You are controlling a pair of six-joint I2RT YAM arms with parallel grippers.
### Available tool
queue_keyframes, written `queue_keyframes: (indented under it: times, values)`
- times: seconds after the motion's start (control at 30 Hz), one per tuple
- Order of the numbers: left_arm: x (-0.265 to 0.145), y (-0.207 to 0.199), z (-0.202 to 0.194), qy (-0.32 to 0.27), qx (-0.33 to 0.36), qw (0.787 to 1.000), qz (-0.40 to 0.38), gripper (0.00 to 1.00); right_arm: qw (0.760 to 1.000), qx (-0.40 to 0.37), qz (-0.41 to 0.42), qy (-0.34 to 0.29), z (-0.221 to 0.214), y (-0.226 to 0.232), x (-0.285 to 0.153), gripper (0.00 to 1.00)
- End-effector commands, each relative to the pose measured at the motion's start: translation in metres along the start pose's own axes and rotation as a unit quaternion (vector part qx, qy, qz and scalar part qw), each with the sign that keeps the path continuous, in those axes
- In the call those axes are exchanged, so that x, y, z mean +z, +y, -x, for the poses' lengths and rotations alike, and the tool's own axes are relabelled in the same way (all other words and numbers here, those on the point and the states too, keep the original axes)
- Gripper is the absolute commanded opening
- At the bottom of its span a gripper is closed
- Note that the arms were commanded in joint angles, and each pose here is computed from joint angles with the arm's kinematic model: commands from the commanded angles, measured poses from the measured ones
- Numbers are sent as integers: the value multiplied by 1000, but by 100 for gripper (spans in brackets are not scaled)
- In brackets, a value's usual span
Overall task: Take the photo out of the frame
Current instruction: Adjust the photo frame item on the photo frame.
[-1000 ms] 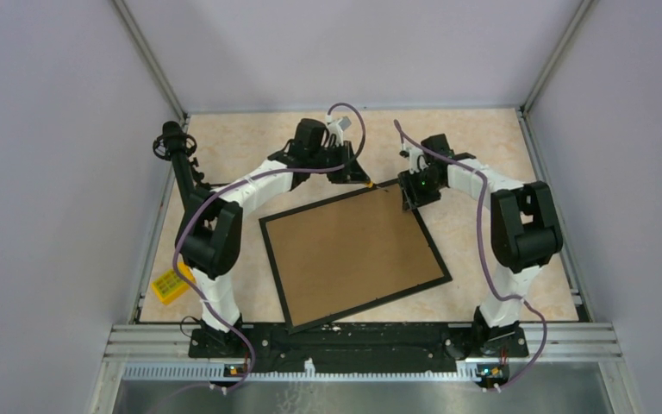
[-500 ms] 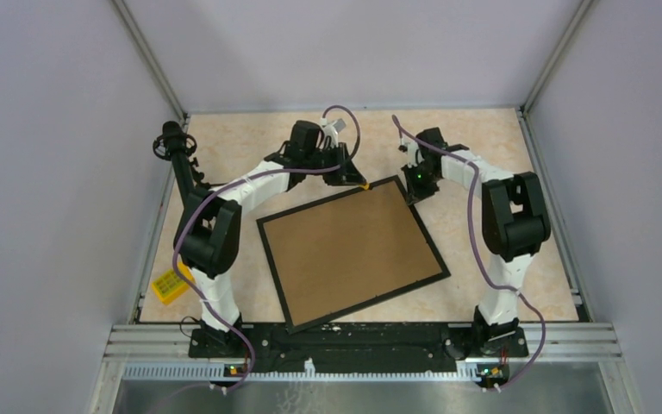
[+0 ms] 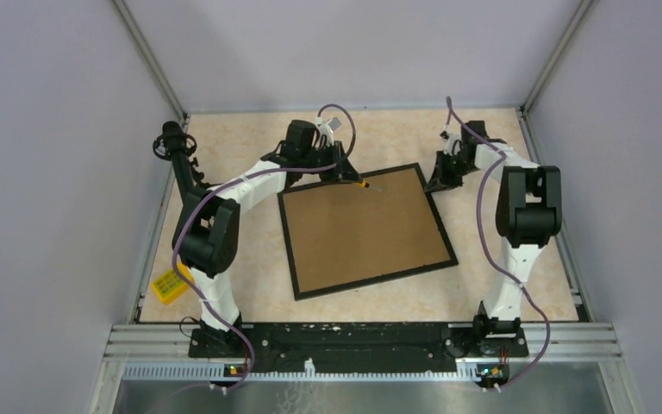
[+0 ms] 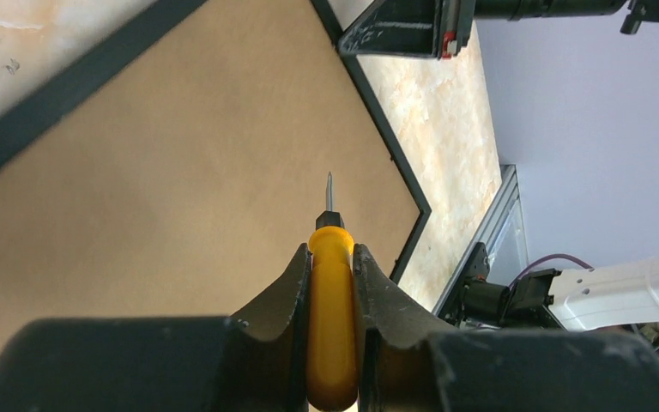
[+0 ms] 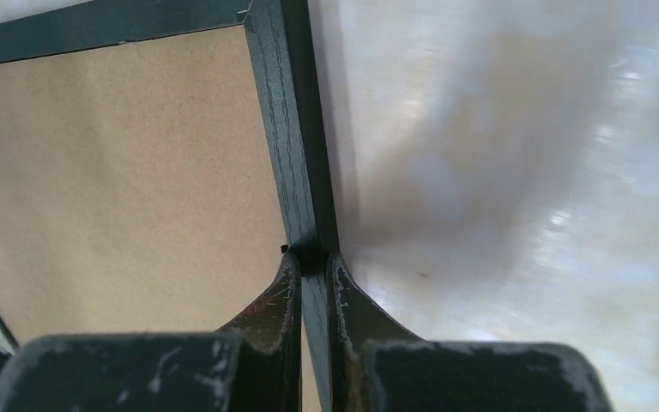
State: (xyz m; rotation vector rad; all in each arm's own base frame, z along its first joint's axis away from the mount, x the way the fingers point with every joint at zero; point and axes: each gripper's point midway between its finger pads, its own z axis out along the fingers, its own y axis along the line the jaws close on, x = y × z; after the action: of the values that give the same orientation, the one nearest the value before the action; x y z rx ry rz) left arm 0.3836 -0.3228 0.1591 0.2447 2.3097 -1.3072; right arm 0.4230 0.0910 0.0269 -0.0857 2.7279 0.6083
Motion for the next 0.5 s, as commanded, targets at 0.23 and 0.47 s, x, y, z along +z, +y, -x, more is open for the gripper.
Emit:
queue_keyframes:
  times: [0.23, 0.47]
  values:
    - [-8, -13, 12, -19, 11, 1000, -22, 0, 998, 29, 23, 40, -68, -26, -37, 51]
    - [-6, -12, 10, -16, 2, 999, -27, 0, 995, 42, 18, 84, -94, -24, -40, 47]
